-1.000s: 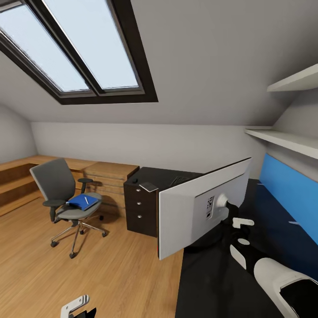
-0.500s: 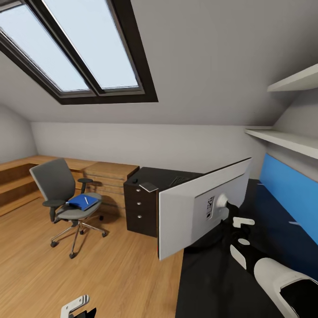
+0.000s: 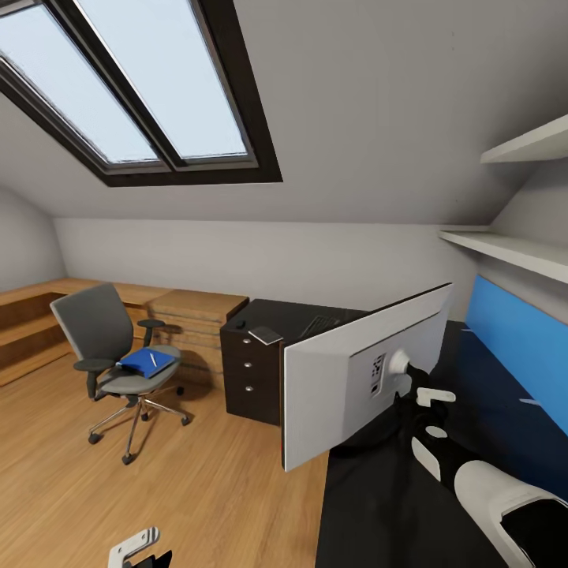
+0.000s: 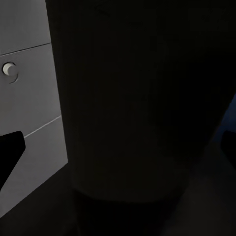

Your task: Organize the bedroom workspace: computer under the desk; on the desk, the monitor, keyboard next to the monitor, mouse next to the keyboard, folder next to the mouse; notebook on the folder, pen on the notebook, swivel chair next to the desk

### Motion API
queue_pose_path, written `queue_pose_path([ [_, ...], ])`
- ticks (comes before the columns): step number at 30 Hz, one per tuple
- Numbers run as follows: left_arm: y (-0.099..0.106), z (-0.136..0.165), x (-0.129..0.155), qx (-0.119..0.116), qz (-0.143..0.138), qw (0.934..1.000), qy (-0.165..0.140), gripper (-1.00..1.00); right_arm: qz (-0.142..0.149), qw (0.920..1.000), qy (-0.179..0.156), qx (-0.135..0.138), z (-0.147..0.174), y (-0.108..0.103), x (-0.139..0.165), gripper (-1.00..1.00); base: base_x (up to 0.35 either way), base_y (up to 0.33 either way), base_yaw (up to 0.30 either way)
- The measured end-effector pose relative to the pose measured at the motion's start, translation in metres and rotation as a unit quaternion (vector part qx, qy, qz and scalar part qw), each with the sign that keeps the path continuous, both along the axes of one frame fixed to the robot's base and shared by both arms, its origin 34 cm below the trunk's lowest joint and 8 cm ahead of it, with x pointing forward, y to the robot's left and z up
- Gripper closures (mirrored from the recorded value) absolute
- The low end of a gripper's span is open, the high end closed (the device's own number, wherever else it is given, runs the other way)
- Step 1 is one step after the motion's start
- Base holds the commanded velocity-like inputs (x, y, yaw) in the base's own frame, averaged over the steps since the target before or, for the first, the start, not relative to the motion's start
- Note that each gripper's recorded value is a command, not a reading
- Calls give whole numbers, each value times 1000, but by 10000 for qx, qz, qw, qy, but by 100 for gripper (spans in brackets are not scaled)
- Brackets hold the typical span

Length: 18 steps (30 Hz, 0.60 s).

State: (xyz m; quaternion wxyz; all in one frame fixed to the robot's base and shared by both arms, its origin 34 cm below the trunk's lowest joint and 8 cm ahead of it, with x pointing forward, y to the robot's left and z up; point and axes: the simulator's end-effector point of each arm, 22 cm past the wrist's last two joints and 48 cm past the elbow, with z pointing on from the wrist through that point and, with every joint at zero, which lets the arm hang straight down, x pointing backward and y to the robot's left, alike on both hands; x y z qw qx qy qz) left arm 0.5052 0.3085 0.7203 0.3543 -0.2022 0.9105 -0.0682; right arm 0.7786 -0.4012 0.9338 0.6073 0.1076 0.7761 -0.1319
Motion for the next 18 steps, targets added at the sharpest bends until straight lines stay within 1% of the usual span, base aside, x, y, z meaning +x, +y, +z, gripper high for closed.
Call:
queue_pose_path([
  [7,1,-3,-3,12,8,10000,45,-100,-1,10000,1,-1,0,0,0,-100,3,0,0],
  [8,1,-4,-3,13,8,10000,47,-100,-2,10000,2,0,0,0,0,100,0,0,0],
  [18,1,-5,-3,10,9,10000,61,-100,-18,10000,6,-1,0,-1,0,100,0,0,0],
])
